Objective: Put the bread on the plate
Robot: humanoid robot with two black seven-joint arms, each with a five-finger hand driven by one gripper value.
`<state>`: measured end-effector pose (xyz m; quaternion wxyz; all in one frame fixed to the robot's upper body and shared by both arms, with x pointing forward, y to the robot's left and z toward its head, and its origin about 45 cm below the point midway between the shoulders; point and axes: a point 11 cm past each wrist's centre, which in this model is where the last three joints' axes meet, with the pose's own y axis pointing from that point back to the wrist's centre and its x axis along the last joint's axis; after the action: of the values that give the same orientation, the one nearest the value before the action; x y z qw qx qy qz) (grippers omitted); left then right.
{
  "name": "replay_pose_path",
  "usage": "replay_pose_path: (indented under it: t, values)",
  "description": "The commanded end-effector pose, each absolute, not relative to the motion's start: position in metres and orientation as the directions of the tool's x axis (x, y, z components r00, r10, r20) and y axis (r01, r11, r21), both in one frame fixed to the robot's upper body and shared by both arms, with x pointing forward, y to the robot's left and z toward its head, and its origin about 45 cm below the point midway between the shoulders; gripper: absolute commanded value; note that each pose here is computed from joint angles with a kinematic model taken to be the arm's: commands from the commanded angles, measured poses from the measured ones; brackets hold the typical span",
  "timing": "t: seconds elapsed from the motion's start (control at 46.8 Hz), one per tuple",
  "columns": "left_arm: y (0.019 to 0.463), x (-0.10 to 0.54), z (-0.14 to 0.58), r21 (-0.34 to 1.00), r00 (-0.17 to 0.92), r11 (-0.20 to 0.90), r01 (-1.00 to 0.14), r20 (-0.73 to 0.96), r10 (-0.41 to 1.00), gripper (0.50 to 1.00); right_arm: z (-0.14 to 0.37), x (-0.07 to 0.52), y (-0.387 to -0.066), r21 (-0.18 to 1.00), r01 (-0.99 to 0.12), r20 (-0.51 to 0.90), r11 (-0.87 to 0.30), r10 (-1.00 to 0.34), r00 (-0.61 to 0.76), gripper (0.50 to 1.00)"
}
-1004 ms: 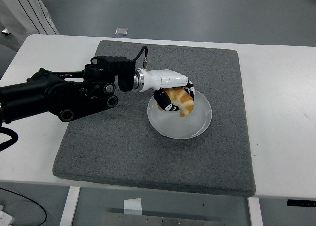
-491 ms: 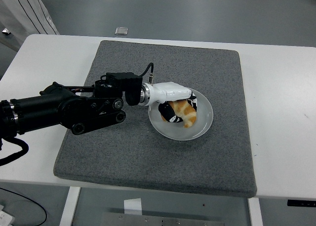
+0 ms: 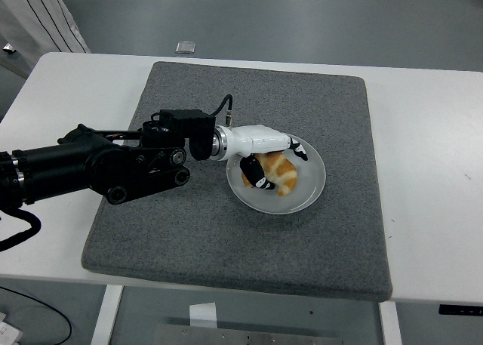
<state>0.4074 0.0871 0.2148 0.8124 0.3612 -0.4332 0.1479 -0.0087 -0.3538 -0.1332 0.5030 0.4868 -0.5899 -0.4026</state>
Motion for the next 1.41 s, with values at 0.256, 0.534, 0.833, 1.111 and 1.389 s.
replay_pose_path:
  t: [0.256,0.534,0.833,1.111,1.389]
  values:
    - [0.099,0.415,0.243,0.437,0.579,0.700,-0.565,0.814,-0.041,0.992,-0.133,-0.009,-0.354,0.964,-0.170,0.202,0.202,-0.979,-0.020,0.932]
    - [0.118,0.423,0.289,0.387,0.696,0.738,-0.553,0.702,0.153,0.996,-0.133,-0.009,-0.354,0.964,-0.170,0.202,0.202,-0.979,-0.020,0.932]
    - [0.141,0.436,0.324,0.284,0.740,0.749,-0.599,0.554,0.381,0.996,-0.133,-0.009,-0.354,0.964,-0.170,0.202,0.202,-0.979,-0.020,0.932]
    - [0.170,0.447,0.352,0.175,0.738,0.732,-0.658,0.339,0.583,0.999,-0.133,-0.009,-0.354,0.964,-0.170,0.202,0.202,-0.979,-0.020,0.932]
    - [0.215,0.457,0.373,0.095,0.670,0.667,-0.739,0.198,0.715,0.999,-0.133,-0.009,-0.354,0.965,-0.169,0.202,0.202,-0.979,-0.020,0.932]
